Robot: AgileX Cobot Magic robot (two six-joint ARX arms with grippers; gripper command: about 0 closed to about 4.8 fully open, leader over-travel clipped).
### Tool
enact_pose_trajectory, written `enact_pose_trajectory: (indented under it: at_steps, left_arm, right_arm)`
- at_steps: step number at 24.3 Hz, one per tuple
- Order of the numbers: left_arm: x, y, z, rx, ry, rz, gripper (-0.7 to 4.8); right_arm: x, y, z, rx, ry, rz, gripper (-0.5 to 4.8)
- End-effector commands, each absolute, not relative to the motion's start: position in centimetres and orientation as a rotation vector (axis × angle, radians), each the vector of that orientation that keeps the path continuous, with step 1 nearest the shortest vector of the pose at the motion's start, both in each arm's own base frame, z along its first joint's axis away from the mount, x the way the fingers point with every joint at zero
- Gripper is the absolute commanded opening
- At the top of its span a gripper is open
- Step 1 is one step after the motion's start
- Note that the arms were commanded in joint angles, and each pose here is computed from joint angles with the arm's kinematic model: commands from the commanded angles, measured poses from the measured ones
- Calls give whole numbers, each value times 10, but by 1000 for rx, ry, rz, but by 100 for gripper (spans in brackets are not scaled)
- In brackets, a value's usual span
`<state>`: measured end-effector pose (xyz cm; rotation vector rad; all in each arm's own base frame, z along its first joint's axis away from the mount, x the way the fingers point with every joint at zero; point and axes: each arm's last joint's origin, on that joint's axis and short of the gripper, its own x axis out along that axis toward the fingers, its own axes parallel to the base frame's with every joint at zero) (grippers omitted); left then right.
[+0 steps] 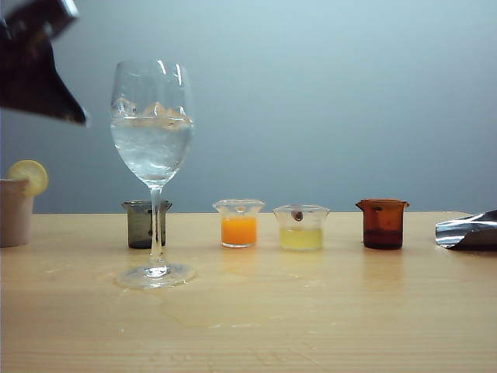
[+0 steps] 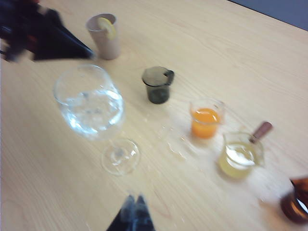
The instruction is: Pick up the first measuring cup from the left, pour the coconut rum inside into the goblet, and finally put the measuring cup back in its original place.
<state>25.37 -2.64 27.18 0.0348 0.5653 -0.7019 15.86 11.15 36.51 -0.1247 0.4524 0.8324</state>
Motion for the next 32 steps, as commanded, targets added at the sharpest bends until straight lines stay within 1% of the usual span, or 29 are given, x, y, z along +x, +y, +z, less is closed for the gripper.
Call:
enact_pose_trajectory:
  at_steps: [1, 3, 4, 5, 6, 8, 10, 14, 15, 18, 19, 22, 25, 28, 30, 32]
  left_arm:
    - [224, -23, 300, -2, 527, -548, -6]
    - [205, -24, 318, 28, 443, -478, -6]
    - [183, -23, 336, 58, 345, -374, -6]
    - [174, -22, 340, 72, 308, -333, -6]
    - [155, -21, 344, 64, 213, -273, -5]
    - [132, -22, 336, -28, 108, -269, -5]
    - [114, -20, 321, -44, 70, -256, -5]
    - [92, -17, 301, -90, 17, -264, -6]
    - [85, -16, 291, -104, -1, -245, -6]
    - [78, -14, 260, -106, -7, -220, -6]
    - [78, -14, 242, -112, 7, -220, -5]
    - [82, -15, 213, -156, 59, -216, -6]
    - [90, -16, 184, -165, 102, -213, -5]
    - [95, -17, 167, -165, 106, -212, -6]
    - [97, -17, 155, -161, 127, -205, -5]
    - [97, -16, 155, -142, 128, -192, -6]
  right_arm:
    - [145, 96, 358, -128, 457, 761, -5]
    - [138, 88, 353, -111, 446, 726, -5]
    - [131, 81, 348, -85, 413, 692, -5]
    - [128, 79, 345, -78, 392, 682, -5]
    - [121, 74, 337, -58, 339, 643, -5]
    - [114, 68, 324, -30, 282, 569, -5]
    - [108, 64, 309, 7, 246, 555, -5]
    - [106, 63, 286, 13, 281, 555, -5]
    - [106, 63, 275, 11, 300, 567, -5]
    - [106, 64, 246, 11, 306, 579, -5]
    - [105, 63, 234, 16, 283, 579, -5]
    - [103, 62, 211, 29, 224, 578, -5]
    - [99, 59, 183, 25, 242, 575, -5]
    - [96, 58, 171, 24, 249, 575, -5]
    - [94, 56, 162, 11, 299, 571, -5]
    - [93, 56, 157, 3, 336, 569, -5]
